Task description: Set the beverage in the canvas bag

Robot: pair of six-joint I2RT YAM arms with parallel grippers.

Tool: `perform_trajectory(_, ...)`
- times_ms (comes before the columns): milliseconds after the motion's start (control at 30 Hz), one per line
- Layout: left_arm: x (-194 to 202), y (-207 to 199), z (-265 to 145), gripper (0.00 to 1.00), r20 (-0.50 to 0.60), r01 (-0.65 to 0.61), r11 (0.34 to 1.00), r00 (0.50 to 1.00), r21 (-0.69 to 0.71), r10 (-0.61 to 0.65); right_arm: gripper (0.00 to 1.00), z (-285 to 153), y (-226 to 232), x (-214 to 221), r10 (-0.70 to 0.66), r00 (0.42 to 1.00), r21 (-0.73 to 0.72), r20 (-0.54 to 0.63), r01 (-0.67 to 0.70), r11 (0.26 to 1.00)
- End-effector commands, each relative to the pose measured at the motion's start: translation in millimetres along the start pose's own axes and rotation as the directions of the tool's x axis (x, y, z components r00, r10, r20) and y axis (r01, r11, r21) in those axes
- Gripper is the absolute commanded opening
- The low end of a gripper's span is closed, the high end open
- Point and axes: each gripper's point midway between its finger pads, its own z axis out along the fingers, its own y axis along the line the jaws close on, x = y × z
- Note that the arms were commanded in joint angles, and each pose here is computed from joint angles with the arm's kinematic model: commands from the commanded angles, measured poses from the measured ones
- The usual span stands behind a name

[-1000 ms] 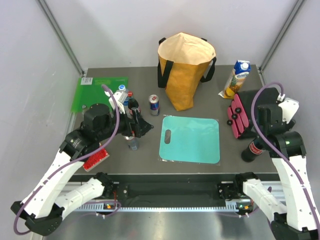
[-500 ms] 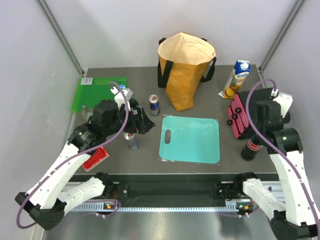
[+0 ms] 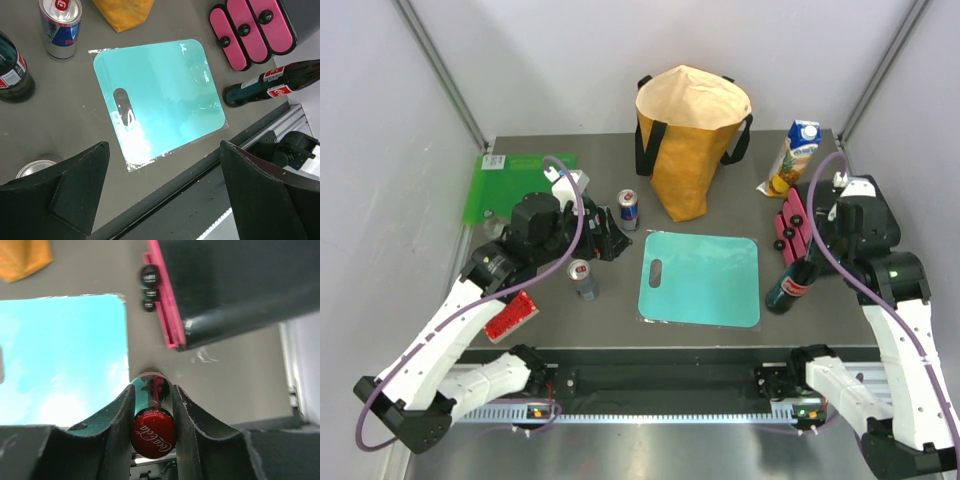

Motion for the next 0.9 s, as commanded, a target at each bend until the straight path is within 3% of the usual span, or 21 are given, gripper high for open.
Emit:
perform_trajectory(0, -29.5, -11.8, -10.5, 0.95, 0.11, -0.032, 0.999, 0.994, 0.024, 0.029, 0.0, -24.3, 22.0, -65.2, 0.021, 0.971, -0.138, 0.239, 0.013, 0.99)
perform_trajectory(333, -32.5, -16.3, -11.0, 0.95, 0.114, -0.033, 0.999, 0.993, 0.042, 0.028, 0.0, -15.1, 26.6, -68.2, 0.003, 0.946, -0.153, 0.323, 0.049, 0.987)
perform_trajectory(433, -28.7, -15.6, -11.6, 0.95, 0.098, -0.031, 0.999, 0.995, 0.041, 0.027, 0.13, -11.7, 28.8, -59.0, -0.004, 0.954, -0.165, 0.299, 0.056, 0.985)
perform_trajectory(467, -28.5, -15.2, -12.2, 0.95, 0.096, -0.032, 0.999, 0.995, 0.038, 0.028, 0.23, -11.9, 28.4, -56.7, 0.0, 0.955, -0.166, 0.296, 0.051, 0.985)
perform_trajectory(533, -24.8, -13.2, -12.8, 0.95, 0.077, -0.035, 0.999, 0.997, 0.029, 0.033, 0.32, -10.3, 28.0, -50.3, 0.005, 0.96, -0.166, 0.279, 0.043, 0.985)
perform_trajectory(567, -26.3, -14.5, -14.6, 0.95, 0.079, -0.04, 0.999, 0.996, 0.031, 0.037, 0.43, -12.8, 27.0, -49.2, 0.009, 0.958, -0.168, 0.285, 0.041, 0.985)
perform_trajectory(667, -28.3, -13.7, -18.3, 0.95, 0.077, -0.052, 0.998, 0.996, 0.019, 0.05, 0.55, -15.2, 29.4, -45.0, 0.013, 0.954, -0.191, 0.301, 0.047, 0.981)
perform_trajectory(867, -34.4, -15.5, -28.1, 0.95, 0.109, -0.063, 0.998, 0.992, 0.018, 0.061, 0.62, -8.1, 28.2, -31.6, 0.014, 0.956, -0.189, 0.292, 0.044, 0.981)
